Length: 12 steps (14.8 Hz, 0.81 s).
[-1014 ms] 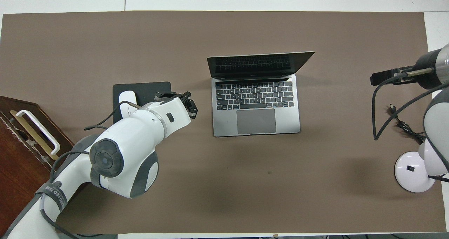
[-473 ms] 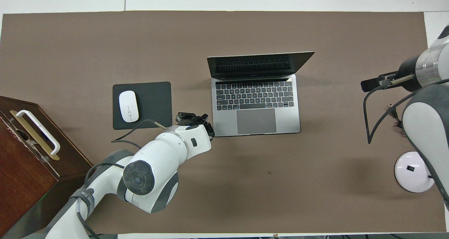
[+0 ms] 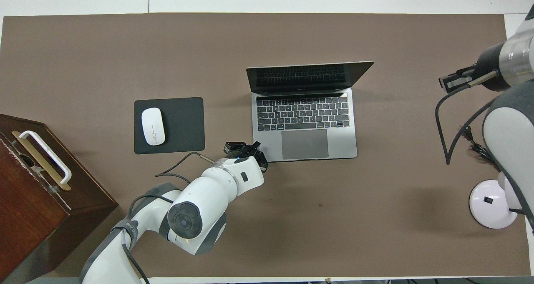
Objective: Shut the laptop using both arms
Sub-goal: 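Place the left gripper at the laptop base corner while the right gripper advances, then reach the right gripper over the laptop screen's top edge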
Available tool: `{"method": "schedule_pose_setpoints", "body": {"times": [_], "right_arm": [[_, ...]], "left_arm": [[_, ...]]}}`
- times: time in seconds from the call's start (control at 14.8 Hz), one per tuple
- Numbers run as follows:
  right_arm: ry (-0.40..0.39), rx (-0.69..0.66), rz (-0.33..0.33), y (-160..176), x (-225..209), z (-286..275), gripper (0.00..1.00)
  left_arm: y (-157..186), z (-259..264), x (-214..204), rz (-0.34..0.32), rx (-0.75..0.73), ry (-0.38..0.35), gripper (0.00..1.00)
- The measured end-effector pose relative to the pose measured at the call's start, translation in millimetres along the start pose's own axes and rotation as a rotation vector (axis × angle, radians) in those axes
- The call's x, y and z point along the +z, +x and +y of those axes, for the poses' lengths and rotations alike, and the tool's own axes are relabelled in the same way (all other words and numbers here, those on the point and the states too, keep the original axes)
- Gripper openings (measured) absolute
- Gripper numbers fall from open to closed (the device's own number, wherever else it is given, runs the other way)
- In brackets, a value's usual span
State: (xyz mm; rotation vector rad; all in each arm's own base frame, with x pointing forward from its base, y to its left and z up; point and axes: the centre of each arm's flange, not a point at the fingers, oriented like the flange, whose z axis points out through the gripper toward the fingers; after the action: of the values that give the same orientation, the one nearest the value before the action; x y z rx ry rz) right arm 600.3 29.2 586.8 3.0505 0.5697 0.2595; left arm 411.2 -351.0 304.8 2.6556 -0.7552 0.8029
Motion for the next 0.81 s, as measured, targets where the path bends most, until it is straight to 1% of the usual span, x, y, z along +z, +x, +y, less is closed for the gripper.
{"method": "schedule_pose_setpoints", "body": {"times": [0.07, 0.14, 0.34, 0.54, 0.68, 0.81], "right_arm": [[-0.002, -0.013, 0.001, 5, 2, 2, 0.08], [-0.002, -0.022, -0.001, 10, 6, 4, 0.01], [0.000, -0.040, -0.010, 29, 23, 3, 0.01], [0.012, -0.063, -0.030, 47, 49, -7, 0.01], [0.015, -0.071, -0.010, 57, 61, -11, 0.01], [0.053, -0.040, 0.016, 68, 71, -19, 0.01]], "left_arm": [[-4, 1, 3, 0.002, 0.002, 0.000, 0.01], [-8, 1, 5, 0.000, 0.003, 0.000, 0.01], [-14, 8, 8, 0.004, 0.015, -0.007, 0.01], [-21, 17, 10, -0.001, 0.031, -0.016, 0.01], [-26, 18, 10, 0.002, 0.034, -0.017, 0.01], [-34, 16, 11, 0.006, 0.035, -0.014, 0.01]]}}
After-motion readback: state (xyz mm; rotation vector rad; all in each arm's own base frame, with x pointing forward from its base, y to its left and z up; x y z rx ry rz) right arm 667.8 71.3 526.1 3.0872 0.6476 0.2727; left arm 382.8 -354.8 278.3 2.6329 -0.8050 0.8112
